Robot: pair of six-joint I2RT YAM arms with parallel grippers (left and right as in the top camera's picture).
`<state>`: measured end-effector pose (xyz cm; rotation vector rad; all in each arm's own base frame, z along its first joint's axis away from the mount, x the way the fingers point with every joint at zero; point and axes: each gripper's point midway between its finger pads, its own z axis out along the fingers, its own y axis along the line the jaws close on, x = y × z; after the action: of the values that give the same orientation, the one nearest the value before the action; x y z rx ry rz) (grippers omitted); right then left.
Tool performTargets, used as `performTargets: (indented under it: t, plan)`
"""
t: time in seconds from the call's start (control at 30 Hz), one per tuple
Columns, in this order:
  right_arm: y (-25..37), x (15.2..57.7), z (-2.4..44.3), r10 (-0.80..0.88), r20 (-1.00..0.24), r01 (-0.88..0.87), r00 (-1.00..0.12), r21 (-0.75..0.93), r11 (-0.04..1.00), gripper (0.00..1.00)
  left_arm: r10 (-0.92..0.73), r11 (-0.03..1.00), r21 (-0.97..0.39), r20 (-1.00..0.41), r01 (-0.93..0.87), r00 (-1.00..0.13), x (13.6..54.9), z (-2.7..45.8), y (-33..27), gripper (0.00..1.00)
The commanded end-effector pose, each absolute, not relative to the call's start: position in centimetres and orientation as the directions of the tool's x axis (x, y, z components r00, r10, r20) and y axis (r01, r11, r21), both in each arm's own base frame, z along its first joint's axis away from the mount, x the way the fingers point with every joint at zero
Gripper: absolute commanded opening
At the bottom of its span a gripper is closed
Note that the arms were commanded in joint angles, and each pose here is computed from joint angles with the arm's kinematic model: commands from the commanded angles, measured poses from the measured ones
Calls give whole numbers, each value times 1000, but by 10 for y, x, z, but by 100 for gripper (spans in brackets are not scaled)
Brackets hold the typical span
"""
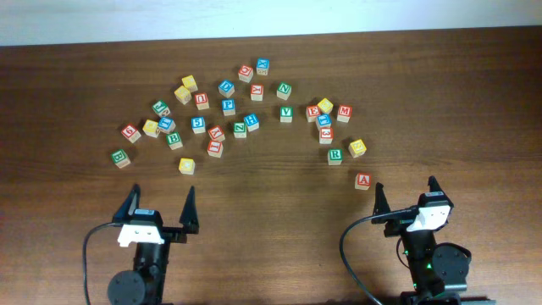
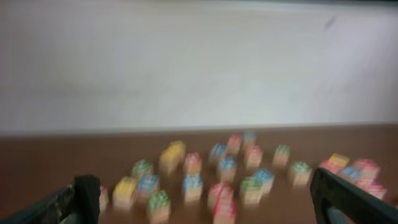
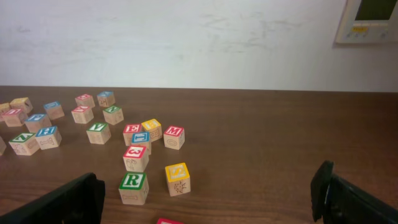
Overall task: Spell out CVPR
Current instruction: 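Move the left gripper forward over the blocks toward the yellow C block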
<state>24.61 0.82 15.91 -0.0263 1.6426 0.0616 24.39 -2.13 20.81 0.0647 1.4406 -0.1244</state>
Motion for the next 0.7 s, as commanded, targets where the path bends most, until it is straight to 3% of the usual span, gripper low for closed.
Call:
performTargets:
  t: [0.0, 0.1, 0.23, 0.4, 0.57, 0.67]
  plan:
    - [5, 246, 157, 17, -997, -39, -75, 20, 999, 98, -35, 975, 24, -965, 219, 259, 234, 240, -38, 99]
    - [5, 246, 157, 17, -997, -39, -75, 20, 999, 98, -36, 976, 40, -942, 216, 333, 227, 263, -38, 99]
    - [5, 246, 157, 17, -997, -39, -75, 20, 999, 98, -29, 976, 47, -939, 213, 343, 222, 284, -38, 99]
    - [5, 246, 157, 17, -997, -39, -75, 20, 999, 98, 48, 972, 77, -990, 221, 134, 247, 289, -40, 99]
    - [5, 246, 157, 17, -997, -39, -75, 20, 999, 98, 44, 910, 101, -988, 402, 149, 249, 292, -72, 99]
    - [5, 246, 157, 17, -997, -39, -75, 20, 999, 98, 44, 906, 132, -974, 402, 221, 246, 309, -73, 99]
